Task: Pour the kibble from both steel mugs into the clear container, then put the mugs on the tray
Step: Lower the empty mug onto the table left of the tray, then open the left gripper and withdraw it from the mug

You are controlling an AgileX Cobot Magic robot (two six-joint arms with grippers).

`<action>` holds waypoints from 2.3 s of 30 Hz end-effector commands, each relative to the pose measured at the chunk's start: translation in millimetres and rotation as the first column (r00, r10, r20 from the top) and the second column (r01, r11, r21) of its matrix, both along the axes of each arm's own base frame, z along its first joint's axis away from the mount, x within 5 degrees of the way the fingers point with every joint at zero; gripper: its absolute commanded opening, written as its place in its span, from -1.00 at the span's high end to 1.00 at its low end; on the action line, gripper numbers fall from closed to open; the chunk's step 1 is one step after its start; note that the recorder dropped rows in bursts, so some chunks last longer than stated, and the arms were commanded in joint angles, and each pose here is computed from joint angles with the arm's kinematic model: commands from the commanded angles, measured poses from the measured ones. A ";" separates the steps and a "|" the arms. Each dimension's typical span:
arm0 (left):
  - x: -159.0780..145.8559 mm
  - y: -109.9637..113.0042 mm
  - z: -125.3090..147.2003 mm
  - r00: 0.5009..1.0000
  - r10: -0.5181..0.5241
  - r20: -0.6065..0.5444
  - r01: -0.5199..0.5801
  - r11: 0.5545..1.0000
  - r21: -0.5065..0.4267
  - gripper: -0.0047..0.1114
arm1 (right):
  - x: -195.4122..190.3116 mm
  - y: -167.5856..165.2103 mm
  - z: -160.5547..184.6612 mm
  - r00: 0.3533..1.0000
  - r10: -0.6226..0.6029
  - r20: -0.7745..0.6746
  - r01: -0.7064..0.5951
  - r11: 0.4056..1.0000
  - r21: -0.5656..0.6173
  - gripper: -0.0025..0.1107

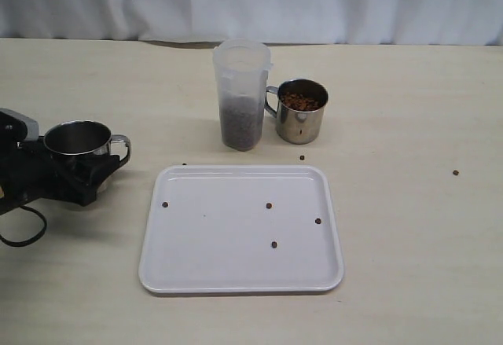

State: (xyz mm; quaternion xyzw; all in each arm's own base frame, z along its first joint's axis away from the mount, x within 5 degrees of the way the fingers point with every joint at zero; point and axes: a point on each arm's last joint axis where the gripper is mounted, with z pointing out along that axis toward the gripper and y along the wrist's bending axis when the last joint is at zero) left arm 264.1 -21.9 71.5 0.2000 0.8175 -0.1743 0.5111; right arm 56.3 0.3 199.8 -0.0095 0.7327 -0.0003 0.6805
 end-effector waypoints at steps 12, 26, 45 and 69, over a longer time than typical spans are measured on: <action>20.5 -35.9 -6.3 0.988 -0.155 0.024 0.154 0.988 0.035 0.92 | 0.0 0.2 -1.0 1.000 0.003 0.003 -0.003 1.000 0.000 0.87; 18.9 -40.7 -6.4 0.978 -0.210 0.020 0.209 0.977 0.031 -0.53 | 0.0 0.2 -1.0 1.000 0.003 0.003 -0.003 1.000 0.000 0.87; -1.7 -29.3 45.5 0.918 -0.390 0.067 0.394 0.917 -0.057 -0.59 | 0.0 0.2 -1.0 1.000 0.003 0.003 -0.003 1.000 0.000 0.87; -101.6 -3.0 172.5 0.916 0.203 0.348 -0.161 0.976 -0.146 0.92 | 0.0 0.2 -1.0 1.000 0.003 0.003 -0.003 1.000 0.000 0.87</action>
